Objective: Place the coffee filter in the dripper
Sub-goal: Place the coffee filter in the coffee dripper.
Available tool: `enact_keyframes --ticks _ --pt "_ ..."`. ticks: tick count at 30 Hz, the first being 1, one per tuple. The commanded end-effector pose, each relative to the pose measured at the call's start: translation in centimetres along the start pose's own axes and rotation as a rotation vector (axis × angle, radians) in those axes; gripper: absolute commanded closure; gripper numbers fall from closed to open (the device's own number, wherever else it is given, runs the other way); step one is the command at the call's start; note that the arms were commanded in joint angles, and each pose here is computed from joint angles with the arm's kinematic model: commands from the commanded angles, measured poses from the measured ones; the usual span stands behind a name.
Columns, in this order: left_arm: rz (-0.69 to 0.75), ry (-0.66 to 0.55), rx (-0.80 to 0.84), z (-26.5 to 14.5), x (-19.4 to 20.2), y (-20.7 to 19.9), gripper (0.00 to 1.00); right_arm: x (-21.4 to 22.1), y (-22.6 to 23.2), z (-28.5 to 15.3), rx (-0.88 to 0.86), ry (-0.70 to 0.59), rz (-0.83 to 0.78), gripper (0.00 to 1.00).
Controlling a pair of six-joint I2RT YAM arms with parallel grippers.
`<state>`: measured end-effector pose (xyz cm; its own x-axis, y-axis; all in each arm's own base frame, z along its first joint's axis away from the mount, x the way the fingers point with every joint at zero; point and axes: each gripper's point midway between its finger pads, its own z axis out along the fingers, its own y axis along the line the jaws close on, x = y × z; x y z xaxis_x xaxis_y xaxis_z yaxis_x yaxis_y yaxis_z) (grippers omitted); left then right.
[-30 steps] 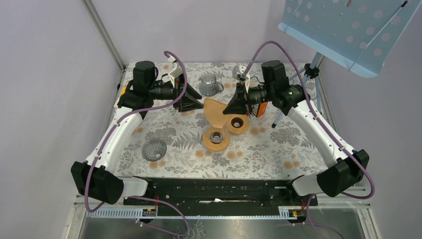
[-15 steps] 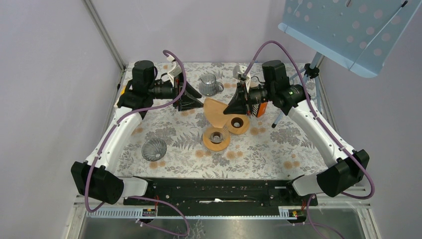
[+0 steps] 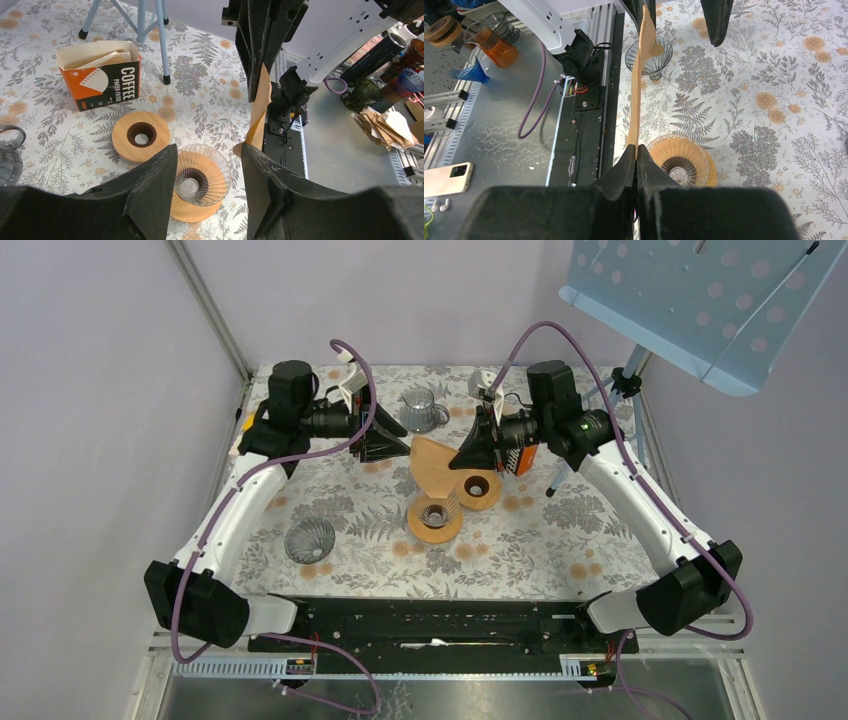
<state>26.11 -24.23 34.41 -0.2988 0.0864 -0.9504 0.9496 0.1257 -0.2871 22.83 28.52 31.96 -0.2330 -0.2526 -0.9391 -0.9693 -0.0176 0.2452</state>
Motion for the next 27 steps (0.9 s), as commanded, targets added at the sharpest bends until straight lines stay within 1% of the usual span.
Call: enact_keyframes --ticks 1,13,27 --pt "0.064 -0.024 0.032 0.2 -1.2 -0.4 0.47 -2.2 0.8 -0.5 -0.021 -0.039 -0.052 1.00" --pt "0.053 -0.028 0.064 0.2 -1.5 -1.7 0.47 -1.8 -0.4 -0.6 0.040 -0.017 -0.056 1.00" --pt "0.043 -0.025 0.085 0.1 -1.4 -2.2 0.46 -1.4 -1.1 -0.5 0.065 -0.004 -0.047 1.00"
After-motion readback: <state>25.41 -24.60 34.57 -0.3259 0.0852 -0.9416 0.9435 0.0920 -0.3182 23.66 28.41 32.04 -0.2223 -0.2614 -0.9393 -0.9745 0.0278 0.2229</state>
